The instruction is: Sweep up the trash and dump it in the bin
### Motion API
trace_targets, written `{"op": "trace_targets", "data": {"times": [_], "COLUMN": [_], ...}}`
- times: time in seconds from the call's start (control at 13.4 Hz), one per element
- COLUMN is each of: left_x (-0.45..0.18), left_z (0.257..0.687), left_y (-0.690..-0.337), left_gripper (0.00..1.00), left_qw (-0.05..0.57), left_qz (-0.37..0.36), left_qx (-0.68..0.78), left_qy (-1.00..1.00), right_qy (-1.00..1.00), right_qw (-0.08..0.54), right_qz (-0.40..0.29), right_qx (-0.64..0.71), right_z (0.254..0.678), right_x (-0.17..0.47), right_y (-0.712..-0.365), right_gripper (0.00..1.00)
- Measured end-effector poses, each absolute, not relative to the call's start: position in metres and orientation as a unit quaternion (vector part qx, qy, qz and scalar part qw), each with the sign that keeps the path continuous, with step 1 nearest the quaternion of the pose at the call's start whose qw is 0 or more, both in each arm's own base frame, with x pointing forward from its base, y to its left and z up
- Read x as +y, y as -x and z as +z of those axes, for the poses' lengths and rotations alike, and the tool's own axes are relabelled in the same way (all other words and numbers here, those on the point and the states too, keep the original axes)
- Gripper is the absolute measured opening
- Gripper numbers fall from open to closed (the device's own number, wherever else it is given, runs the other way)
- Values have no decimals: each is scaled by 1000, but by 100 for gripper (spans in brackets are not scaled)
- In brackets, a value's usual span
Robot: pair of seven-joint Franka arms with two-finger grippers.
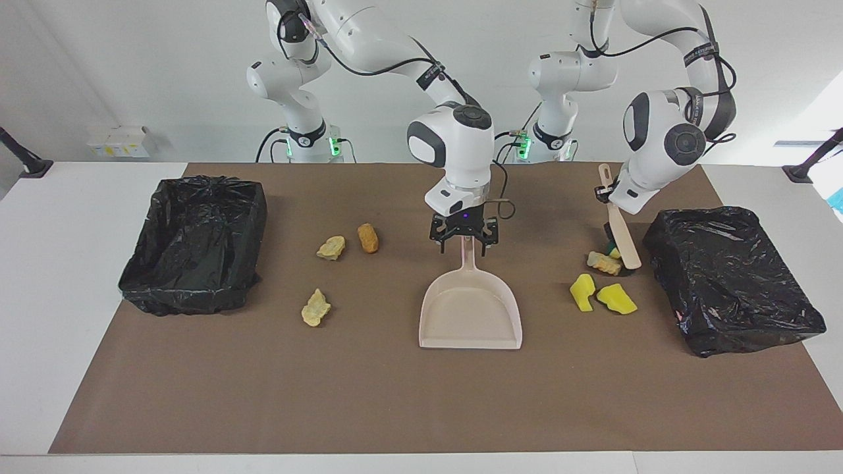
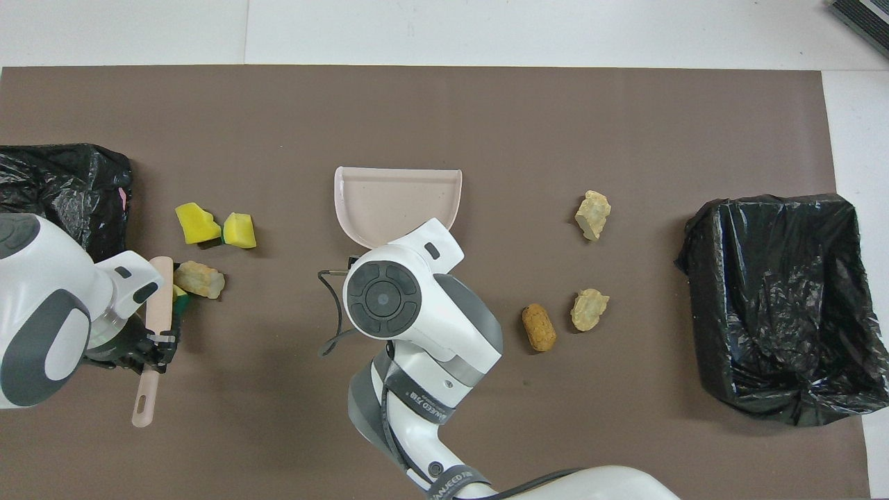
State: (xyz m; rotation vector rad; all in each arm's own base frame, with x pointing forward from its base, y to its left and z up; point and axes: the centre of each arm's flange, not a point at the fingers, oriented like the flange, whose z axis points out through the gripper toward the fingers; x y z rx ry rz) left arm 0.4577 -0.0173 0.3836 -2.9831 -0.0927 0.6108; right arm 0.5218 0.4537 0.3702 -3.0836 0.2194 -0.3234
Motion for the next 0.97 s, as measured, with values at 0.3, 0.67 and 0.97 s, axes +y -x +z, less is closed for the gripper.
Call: {"op": "trace_targets", "data": {"times": [0.3, 0.67, 0.97], "left_x": [-30, -19, -7], "left_z": [410, 482, 477], "left_y": [-454, -475, -491], "left_gripper": [26, 26, 26], "left_qw": [24, 15, 16], "left_qz": [196, 133, 101], "left_qx": [-32, -46, -54], "left_qy": [980, 990, 993], "right_qy": [993, 995, 997], "right_qw": [13, 10, -5], "right_qz": [-96, -86, -76], "right_qx": [61, 46, 27], "right_z": [359, 350, 350], "right_x": [462, 470, 465], "right_y": [-514, -504, -504], "right_gripper": [89, 62, 32]}}
